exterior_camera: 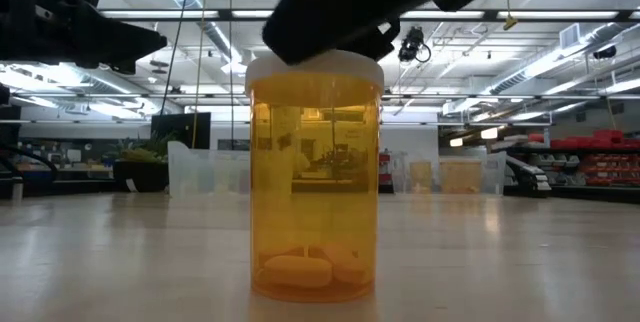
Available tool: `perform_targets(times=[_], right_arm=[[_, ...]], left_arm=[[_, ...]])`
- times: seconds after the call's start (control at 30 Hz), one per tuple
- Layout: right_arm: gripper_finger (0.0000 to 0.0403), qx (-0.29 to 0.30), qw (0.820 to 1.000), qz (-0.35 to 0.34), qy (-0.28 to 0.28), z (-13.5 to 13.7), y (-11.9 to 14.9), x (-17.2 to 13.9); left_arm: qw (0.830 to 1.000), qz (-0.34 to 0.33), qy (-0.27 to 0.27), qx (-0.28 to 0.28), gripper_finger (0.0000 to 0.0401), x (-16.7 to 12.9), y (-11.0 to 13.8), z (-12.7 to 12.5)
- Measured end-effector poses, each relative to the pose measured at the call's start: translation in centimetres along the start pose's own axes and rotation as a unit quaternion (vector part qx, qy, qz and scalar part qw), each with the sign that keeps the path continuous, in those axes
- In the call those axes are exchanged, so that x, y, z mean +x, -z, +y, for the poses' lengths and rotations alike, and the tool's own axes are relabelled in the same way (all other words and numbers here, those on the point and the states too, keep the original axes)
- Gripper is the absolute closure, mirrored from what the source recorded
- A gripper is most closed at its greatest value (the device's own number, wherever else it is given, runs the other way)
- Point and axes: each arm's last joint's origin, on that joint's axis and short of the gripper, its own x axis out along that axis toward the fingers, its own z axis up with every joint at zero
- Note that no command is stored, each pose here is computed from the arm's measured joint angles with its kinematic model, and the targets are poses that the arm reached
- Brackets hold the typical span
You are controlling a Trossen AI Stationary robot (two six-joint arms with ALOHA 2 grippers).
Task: Pick and place medicine bottles into bin by pill shape (circle, oval)
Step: Put the large orange pill bottle into the right transparent bin
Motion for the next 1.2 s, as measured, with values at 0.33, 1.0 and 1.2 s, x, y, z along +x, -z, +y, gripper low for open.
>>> perform_targets(times=[0.33,1.0,1.2], right_arm=[[0.0101,0.015,0.999,0.029,0.008,-0.3,0.5,0.0],[0.0170,0.018,0.999,0.028,0.012,-0.7,0.4,-0.1],[0.0174,0.018,0.997,0.030,0.070,-2.2,-0.5,-2.4]], left_arm=[[1.000,-0.001,0.000,0.000,0.0307,0.0,0.0,0.0],[1.000,-0.001,0.000,0.000,0.0306,0.0,0.0,0.0],[1.000,0.000,0.000,0.000,0.0309,0.0,0.0,0.0]])
